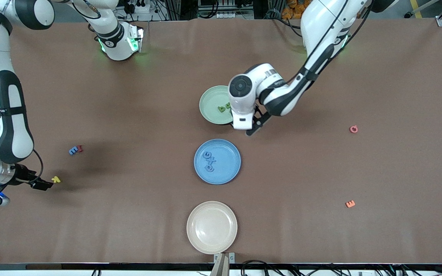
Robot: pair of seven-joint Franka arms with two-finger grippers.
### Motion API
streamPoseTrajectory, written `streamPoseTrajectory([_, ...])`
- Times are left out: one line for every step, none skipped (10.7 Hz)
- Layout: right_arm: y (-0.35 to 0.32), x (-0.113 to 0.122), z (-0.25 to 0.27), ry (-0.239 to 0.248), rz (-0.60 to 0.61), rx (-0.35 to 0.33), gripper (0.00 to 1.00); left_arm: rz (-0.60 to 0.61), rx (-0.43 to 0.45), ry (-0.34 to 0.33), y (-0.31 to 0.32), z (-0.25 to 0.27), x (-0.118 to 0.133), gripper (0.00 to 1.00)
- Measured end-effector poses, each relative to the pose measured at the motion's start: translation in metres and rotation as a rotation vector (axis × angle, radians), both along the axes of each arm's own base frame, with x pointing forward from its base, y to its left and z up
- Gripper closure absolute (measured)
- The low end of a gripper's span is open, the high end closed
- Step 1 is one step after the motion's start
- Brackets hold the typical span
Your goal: Sort letters by color into matching plates
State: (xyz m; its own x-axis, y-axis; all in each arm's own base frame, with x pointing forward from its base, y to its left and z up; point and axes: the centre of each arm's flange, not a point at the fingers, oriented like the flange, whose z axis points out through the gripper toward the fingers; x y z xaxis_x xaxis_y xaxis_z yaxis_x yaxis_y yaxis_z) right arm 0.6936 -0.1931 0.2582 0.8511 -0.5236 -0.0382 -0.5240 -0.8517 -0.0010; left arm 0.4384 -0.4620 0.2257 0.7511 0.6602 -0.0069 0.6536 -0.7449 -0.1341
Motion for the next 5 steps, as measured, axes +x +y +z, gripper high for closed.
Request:
streamPoseTrajectory([-0.007,-0.008,-0.005,0.018,-0.033,-0.005,0.00,-0.014,-0.005,0.000,-0.016,0.002,-0.017,0.64])
streamPoseTrajectory([-0.011,-0.015,-0.010,0.035,-0.088,-0.007,0.00,-0.030,-0.007,-0.003,-0.034,0.004,-0.036,0.64])
streamPoseTrajectory([-0.011,-0.019,-0.015,0.043,-0.161,-0.010,0.00,-0.048,-0.013,-0.002,-0.050,0.006,-0.054,0.64])
streamPoseTrajectory([-0.009,-0.021,-0.019,0.042,-0.224,-0.015,0.00,-0.071,-0.016,0.000,-0.066,0.006,-0.073,0.64])
streamPoseTrajectory([-0.007,-0.024,-0.025,0.032,-0.267,-0.020,0.00,-0.092,-0.017,0.002,-0.081,0.005,-0.092,0.64])
